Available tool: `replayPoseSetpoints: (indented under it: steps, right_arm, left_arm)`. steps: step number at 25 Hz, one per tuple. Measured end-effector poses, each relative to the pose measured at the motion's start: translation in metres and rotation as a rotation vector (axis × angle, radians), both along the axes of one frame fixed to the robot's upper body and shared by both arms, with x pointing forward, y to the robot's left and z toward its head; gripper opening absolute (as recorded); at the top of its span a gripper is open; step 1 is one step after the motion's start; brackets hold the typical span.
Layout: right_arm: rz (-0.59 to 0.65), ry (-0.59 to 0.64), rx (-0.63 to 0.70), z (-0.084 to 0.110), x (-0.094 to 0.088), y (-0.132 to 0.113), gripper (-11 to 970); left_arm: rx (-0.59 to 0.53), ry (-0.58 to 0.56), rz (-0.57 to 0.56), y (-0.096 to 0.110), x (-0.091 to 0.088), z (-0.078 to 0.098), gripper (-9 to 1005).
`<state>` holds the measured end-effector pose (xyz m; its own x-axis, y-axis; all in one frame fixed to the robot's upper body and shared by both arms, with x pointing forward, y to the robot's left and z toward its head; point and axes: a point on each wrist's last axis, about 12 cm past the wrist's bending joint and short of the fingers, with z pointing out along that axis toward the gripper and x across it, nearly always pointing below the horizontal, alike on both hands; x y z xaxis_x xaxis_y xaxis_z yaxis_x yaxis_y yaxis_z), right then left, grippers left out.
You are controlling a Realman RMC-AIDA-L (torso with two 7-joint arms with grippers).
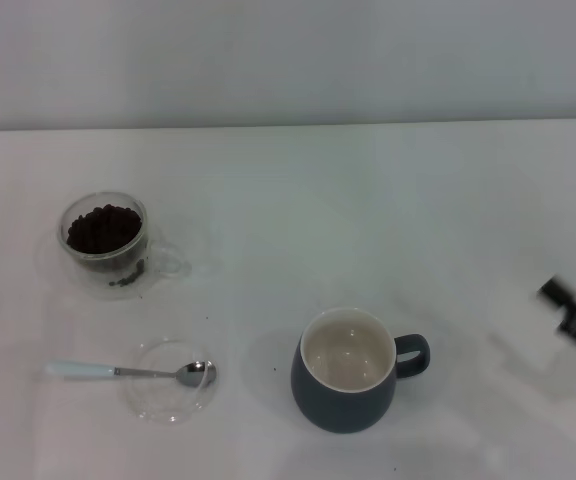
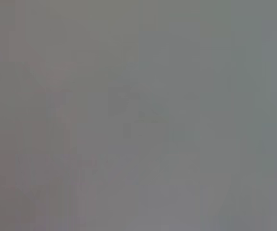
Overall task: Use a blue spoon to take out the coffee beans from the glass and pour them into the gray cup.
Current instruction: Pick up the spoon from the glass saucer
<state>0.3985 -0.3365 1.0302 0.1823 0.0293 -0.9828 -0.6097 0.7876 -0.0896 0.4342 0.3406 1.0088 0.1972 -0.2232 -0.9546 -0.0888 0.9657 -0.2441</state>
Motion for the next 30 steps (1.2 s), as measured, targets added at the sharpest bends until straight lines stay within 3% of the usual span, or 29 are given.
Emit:
replayPoseSetpoints:
  steps: [4, 9, 12, 14, 17, 18, 22, 30]
  right_arm:
    - [-0.089, -0.079, 0.034, 0.016, 0.016, -0.018, 848]
    - [-0.140, -0.160, 0.028, 0.035, 0.044, -0.033, 848]
    - [-0.150, -0.185, 0.025, 0.045, 0.059, -0.040, 848]
    - [-0.163, -0.192, 0.016, 0.051, 0.070, -0.044, 848]
    - [-0.171, -0.196, -0.006, 0.056, 0.084, -0.046, 848]
    - [-0.171, -0.199, -0.014, 0.058, 0.089, -0.046, 848]
    - [-0.175, -0.212, -0.032, 0.062, 0.099, -0.045, 848]
    - [-0.192, -0.211, -0.051, 0.063, 0.110, -0.043, 848]
  left_arm:
    - [-0.199, -0.041, -0.086, -0.003, -0.015, 0.000, 637]
    - [-0.562, -0.068, -0.195, -0.008, -0.026, -0.002, 637]
    - [-0.609, -0.067, -0.214, -0.009, -0.027, -0.002, 637]
    - [-0.774, -0.038, -0.292, -0.015, -0.028, -0.004, 637]
    - [-0.841, -0.011, -0.340, -0.020, -0.027, -0.005, 637]
    - [-0.955, 0.036, -0.399, -0.027, -0.027, -0.008, 637]
    - [-1.065, 0.106, -0.402, -0.036, -0.028, -0.016, 638]
    - [-1.152, 0.256, -0.377, -0.050, -0.034, -0.032, 638]
